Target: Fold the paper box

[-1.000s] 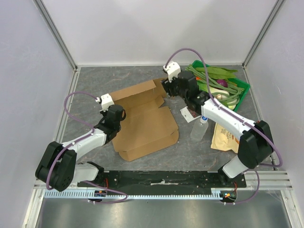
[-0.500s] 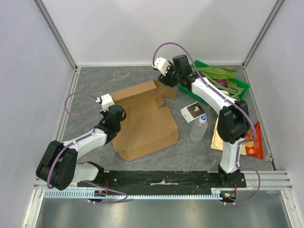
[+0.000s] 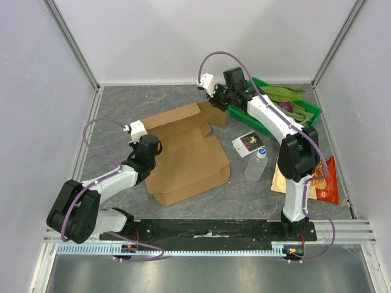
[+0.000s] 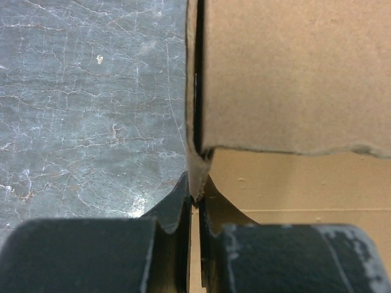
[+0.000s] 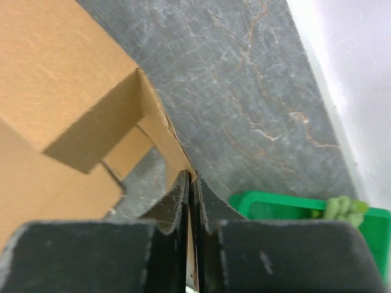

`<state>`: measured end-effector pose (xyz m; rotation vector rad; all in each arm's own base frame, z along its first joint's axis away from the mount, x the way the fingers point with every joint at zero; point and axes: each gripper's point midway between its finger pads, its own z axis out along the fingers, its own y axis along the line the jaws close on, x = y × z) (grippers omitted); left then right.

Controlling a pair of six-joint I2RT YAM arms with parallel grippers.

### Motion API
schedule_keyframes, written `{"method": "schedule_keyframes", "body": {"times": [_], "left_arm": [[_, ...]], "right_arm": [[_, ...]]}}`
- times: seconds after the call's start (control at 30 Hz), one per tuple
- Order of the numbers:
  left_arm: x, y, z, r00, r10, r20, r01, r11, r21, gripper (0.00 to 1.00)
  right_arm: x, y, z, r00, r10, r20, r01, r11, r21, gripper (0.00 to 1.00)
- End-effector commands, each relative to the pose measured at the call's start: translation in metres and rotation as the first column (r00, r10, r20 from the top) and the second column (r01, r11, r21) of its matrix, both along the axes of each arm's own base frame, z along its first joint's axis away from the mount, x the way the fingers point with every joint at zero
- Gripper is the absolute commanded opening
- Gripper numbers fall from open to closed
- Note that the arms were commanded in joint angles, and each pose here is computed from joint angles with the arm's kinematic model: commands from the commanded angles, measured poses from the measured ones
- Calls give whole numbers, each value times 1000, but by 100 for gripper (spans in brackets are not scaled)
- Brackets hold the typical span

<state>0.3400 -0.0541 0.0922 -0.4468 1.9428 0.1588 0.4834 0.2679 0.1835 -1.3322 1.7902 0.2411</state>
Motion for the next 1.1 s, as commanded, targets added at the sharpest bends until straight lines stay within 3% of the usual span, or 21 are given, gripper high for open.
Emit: {"method": "schedule_keyframes", "body": {"times": [0.0, 0.13, 0.3, 0.47, 0.7, 0.83, 0.9, 1.07], "left_arm": [[11, -1, 13, 998, 34, 61, -32, 999, -34, 2], [10, -1, 12, 998, 34, 58, -32, 999, -34, 2], [9, 0, 12, 998, 34, 58, -32, 999, -33, 2], [9, -1, 12, 998, 32, 59, -30, 999, -36, 2], [9, -1, 11, 998, 35, 57, -33, 999, -35, 2], [9, -1, 11, 998, 33, 57, -31, 999, -37, 2], [9, 0, 11, 998, 34, 57, -32, 999, -37, 2], [9, -1, 11, 998, 30, 56, -28, 999, -37, 2]], "right_arm": [[-11, 20, 27, 999, 7, -51, -1, 993, 114, 0], [-15, 21, 36, 980, -137, -146, 163, 970, 181, 0], [-31, 32, 38, 941, -208, -267, 273, 934, 231, 0], [-29, 24, 41, 907, -327, -266, 388, 894, 223, 0], [-41, 30, 27, 747, -447, -492, 610, 755, 240, 0], [-47, 33, 26, 691, -504, -518, 683, 690, 240, 0], [-47, 34, 34, 707, -500, -500, 673, 692, 260, 0], [-38, 35, 59, 828, -470, -304, 550, 786, 283, 0]]}}
